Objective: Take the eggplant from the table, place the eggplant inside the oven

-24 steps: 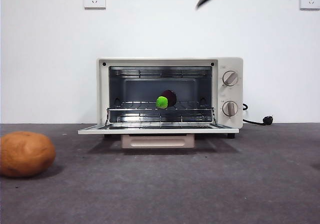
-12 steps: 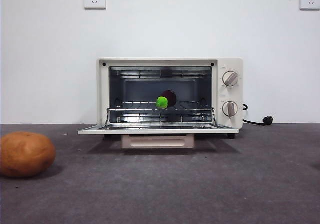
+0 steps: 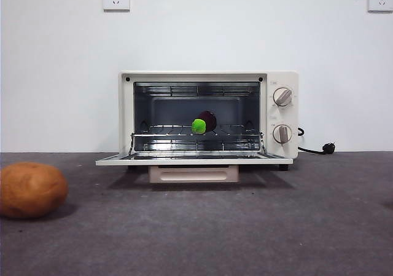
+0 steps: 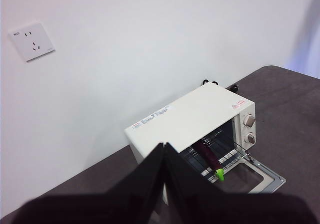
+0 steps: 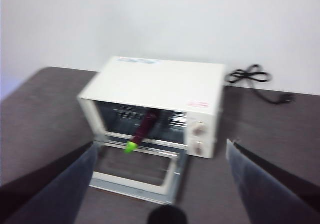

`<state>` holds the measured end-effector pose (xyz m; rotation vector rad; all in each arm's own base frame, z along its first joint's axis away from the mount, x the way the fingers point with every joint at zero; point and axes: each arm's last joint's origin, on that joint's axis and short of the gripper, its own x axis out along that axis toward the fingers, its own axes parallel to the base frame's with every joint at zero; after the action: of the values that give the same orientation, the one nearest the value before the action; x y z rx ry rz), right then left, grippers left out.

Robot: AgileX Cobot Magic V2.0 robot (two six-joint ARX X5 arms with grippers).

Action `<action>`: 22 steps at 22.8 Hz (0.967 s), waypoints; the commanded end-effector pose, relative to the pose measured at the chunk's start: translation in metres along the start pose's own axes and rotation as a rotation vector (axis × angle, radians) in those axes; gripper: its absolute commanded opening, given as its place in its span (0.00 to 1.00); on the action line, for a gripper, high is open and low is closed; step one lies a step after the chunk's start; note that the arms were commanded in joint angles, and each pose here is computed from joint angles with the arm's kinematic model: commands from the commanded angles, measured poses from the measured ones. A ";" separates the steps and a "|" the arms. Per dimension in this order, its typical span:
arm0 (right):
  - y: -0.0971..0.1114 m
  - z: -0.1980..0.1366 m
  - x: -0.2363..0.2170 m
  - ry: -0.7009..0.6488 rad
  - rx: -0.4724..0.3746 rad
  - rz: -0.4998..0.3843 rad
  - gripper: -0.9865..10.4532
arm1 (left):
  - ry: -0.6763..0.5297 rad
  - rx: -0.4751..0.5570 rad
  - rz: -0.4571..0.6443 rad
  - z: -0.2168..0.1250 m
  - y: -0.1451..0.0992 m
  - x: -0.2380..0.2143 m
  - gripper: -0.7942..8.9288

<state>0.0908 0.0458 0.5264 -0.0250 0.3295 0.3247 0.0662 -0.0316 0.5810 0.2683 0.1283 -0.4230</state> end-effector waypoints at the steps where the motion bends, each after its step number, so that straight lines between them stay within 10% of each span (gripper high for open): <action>1: -0.003 -0.001 -0.010 -0.015 -0.037 -0.035 0.47 | -0.002 -0.003 -0.003 0.000 0.000 0.001 0.08; 22: -0.010 -0.001 -0.047 -0.040 -0.080 -0.052 0.08 | 0.180 0.005 0.006 -0.002 -0.001 0.083 0.08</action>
<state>0.0556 0.0241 0.5384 -0.1024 0.2910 0.2868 0.1378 -0.0636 0.5651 0.3112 0.2969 -0.4015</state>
